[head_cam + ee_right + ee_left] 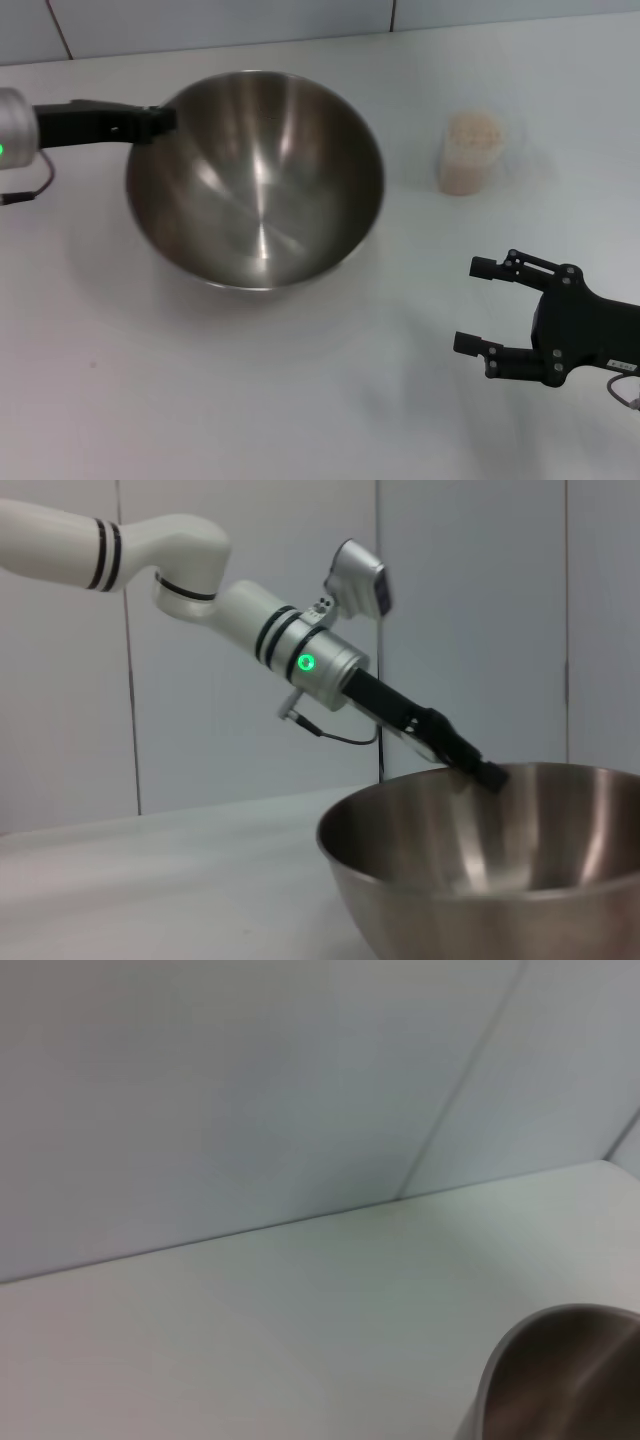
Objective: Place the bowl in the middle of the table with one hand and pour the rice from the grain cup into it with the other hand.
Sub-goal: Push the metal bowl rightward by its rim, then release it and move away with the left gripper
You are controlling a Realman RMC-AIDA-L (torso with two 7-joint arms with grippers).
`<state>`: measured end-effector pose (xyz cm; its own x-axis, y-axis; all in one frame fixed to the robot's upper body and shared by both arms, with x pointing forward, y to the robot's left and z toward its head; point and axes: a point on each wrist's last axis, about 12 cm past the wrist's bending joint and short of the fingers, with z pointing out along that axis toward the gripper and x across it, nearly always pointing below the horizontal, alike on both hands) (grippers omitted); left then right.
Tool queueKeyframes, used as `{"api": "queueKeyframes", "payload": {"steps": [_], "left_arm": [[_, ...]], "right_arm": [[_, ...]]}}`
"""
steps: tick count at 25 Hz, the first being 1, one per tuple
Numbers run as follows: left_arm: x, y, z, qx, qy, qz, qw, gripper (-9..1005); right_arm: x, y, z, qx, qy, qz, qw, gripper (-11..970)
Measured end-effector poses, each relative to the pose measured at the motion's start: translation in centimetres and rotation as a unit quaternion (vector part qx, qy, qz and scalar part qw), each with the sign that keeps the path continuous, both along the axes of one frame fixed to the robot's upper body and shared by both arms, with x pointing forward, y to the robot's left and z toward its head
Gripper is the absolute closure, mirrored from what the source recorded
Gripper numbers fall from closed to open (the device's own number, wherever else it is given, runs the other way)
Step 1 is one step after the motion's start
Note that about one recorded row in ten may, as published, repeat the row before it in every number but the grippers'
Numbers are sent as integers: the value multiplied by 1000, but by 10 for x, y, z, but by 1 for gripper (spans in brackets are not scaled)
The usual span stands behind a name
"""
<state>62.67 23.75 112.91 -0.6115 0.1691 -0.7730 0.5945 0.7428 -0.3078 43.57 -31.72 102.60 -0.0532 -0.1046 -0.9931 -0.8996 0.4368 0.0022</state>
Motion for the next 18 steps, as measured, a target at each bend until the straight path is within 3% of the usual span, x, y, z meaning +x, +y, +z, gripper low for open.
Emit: {"api": "queueKeyframes", "payload": {"steps": [5, 6, 18], "left_arm": [[3, -9, -3, 3, 2, -11, 1000, 907], [7, -20, -9, 8, 5, -24, 1000, 901], [8, -25, -19, 14, 5, -22, 1000, 836]], "right_arm": [[0, 0, 0, 1, 0, 0, 1000, 169], [0, 0, 0, 1, 0, 0, 1000, 169], [-1, 1, -1, 1, 1, 0, 1000, 175]]}}
